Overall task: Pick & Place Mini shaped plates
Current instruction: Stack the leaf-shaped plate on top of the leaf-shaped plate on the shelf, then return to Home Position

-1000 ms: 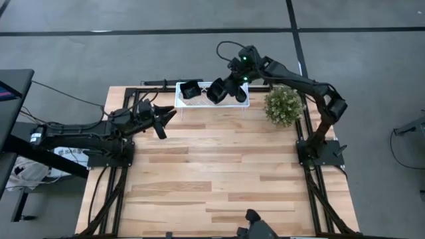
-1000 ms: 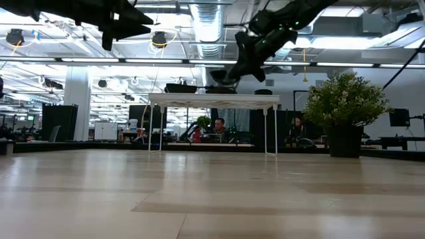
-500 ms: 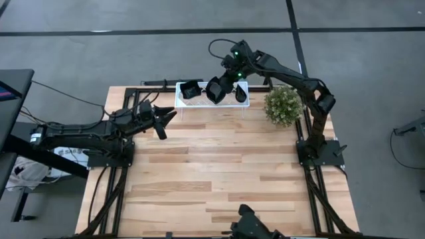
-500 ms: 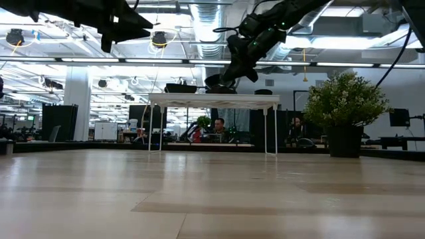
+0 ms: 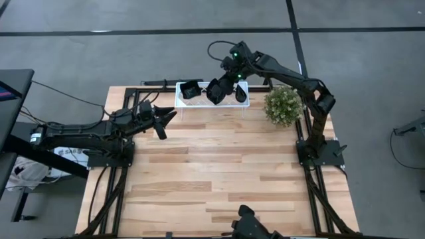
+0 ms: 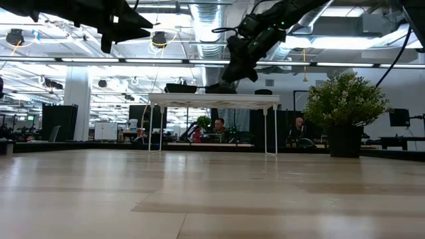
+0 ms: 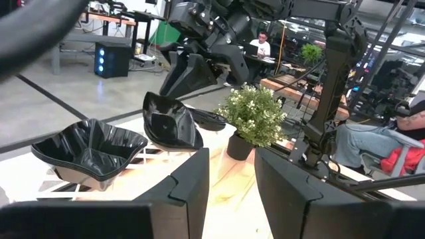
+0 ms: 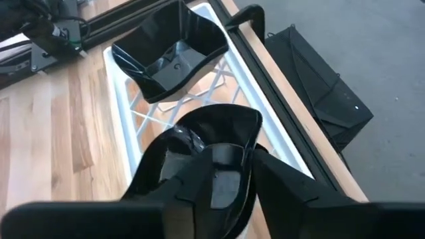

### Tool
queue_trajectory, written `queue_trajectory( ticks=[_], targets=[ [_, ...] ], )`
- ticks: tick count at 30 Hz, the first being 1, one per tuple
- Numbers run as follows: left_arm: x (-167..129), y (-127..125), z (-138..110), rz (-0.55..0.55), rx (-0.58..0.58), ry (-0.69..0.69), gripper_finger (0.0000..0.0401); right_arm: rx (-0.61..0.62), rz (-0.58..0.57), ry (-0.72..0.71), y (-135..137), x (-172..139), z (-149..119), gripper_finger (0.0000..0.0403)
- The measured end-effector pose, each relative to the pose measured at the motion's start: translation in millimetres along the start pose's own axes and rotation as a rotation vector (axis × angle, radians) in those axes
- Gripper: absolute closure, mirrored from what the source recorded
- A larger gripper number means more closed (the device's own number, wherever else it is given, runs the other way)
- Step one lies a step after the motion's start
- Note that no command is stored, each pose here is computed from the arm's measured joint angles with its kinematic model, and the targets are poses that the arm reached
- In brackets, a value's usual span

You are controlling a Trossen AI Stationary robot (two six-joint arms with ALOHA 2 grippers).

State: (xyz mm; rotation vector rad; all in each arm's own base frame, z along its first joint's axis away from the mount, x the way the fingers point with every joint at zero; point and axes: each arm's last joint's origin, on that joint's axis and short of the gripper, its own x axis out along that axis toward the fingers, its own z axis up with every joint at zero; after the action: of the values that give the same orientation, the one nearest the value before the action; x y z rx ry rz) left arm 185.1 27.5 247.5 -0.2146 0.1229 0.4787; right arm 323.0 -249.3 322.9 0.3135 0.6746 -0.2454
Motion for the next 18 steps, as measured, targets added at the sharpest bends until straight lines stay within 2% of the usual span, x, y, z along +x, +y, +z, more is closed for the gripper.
queue_trajectory(
  ticks=[11, 13, 18],
  targets=[
    [-3.3, 0.7, 2.6, -0.003, 0.024, -0.015, 0.0279, 0.000, -0.020, -0.024, 2.6, -11.9, 3.3, 0.0286],
    [-6.7, 1.0, 5.2, -0.018, 0.035, -0.029, 0.0279, -0.002, -0.023, -0.043, 5.9, -20.9, 5.9, 0.0286],
    [-17.4, 0.2, 13.3, -0.132, 0.059, -0.071, 0.0279, -0.035, -0.028, -0.140, 23.8, -57.2, 16.4, 0.0286]
  ],
)
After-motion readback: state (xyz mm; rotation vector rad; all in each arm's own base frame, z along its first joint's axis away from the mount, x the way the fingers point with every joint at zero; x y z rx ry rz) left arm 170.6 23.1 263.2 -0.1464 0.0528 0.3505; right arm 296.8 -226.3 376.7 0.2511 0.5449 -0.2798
